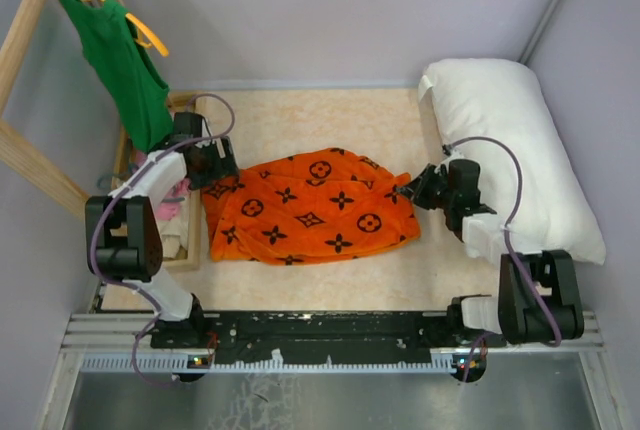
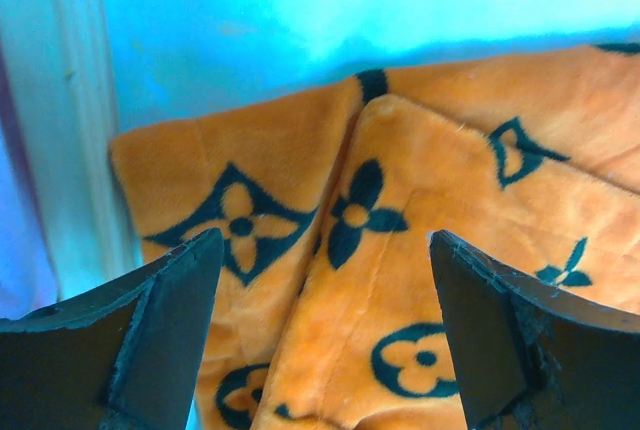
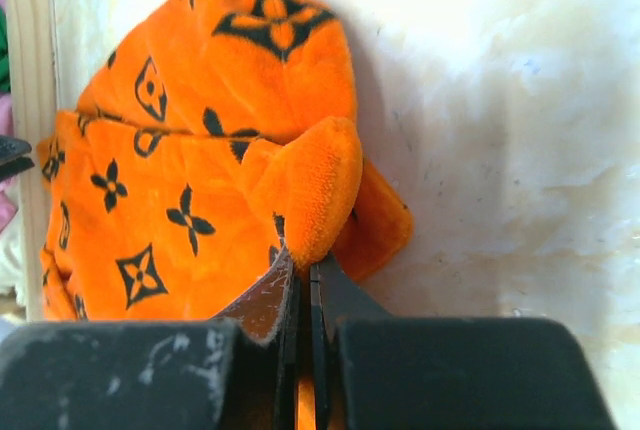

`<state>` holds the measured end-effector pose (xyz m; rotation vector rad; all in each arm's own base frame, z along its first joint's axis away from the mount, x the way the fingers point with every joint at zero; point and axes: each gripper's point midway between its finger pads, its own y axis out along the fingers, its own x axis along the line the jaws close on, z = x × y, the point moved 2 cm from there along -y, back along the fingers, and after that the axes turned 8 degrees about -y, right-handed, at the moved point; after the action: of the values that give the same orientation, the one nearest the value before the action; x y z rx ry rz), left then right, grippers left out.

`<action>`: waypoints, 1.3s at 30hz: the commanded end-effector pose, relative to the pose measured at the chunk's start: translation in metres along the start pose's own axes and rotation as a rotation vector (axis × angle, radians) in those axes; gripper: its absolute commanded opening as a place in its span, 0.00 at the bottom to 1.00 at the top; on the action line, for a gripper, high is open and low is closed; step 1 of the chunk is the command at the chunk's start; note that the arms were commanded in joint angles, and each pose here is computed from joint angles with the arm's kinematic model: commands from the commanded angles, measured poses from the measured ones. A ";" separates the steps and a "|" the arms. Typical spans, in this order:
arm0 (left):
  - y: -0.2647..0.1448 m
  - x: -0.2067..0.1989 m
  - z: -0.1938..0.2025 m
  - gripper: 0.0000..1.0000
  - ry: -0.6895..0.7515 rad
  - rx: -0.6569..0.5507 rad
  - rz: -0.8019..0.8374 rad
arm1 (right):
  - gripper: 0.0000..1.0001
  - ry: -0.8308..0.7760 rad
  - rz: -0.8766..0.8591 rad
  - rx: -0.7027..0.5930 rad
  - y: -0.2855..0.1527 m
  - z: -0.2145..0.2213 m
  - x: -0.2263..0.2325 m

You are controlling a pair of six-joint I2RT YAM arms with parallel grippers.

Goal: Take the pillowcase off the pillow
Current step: Fold the pillowcase at the center of the board.

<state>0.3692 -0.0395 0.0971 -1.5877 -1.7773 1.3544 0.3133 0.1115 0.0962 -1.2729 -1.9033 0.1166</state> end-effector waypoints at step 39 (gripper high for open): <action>0.010 -0.074 -0.003 0.82 0.190 -0.105 -0.096 | 0.00 -0.133 0.169 -0.120 -0.026 -0.055 0.004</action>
<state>0.3963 -0.1054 0.0849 -1.5449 -1.8020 1.0715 0.3225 0.0794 0.1360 -1.5456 -1.8759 0.2065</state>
